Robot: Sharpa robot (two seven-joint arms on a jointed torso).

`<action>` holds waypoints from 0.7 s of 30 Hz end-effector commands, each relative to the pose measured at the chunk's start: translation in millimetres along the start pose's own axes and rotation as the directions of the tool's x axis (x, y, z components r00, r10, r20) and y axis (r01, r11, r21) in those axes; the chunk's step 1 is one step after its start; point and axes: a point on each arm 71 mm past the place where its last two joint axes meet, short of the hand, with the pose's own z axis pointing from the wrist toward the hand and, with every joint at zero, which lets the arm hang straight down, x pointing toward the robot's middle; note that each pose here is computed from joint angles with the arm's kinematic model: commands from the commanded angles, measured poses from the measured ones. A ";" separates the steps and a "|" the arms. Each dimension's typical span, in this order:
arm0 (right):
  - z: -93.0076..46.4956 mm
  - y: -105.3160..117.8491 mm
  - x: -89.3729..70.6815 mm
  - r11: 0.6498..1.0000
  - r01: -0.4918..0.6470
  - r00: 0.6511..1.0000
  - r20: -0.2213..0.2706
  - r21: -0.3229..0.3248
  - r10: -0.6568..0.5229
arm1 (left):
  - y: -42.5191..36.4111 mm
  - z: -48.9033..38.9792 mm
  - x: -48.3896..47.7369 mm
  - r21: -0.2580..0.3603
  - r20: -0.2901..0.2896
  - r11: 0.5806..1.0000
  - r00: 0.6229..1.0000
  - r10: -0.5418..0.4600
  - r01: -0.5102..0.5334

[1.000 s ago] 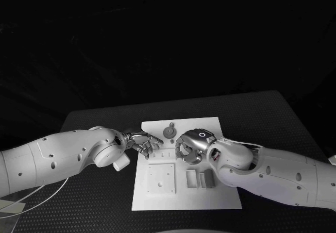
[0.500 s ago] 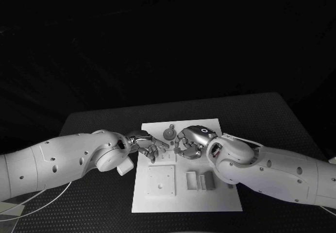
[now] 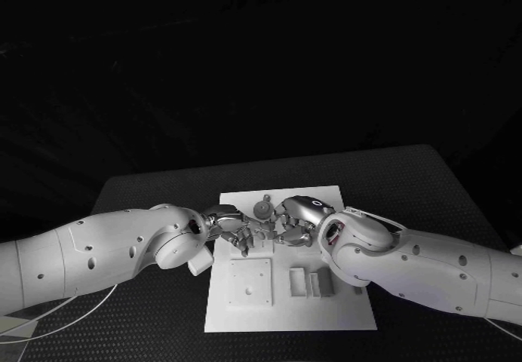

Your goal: Assemble the parts on the task board

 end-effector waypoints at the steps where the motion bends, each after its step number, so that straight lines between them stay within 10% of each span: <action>1: 0.1 2.0 0.2 1.000 -0.026 1.000 -0.006 0.000 0.026 | -2.7 1.1 2.9 0.021 -0.020 1.000 1.000 -0.014 0.014; 21: 2.4 11.0 -6.1 0.999 -0.050 0.999 0.006 -0.020 0.051 | -4.3 4.5 6.6 0.014 -0.050 1.000 0.999 0.006 -0.005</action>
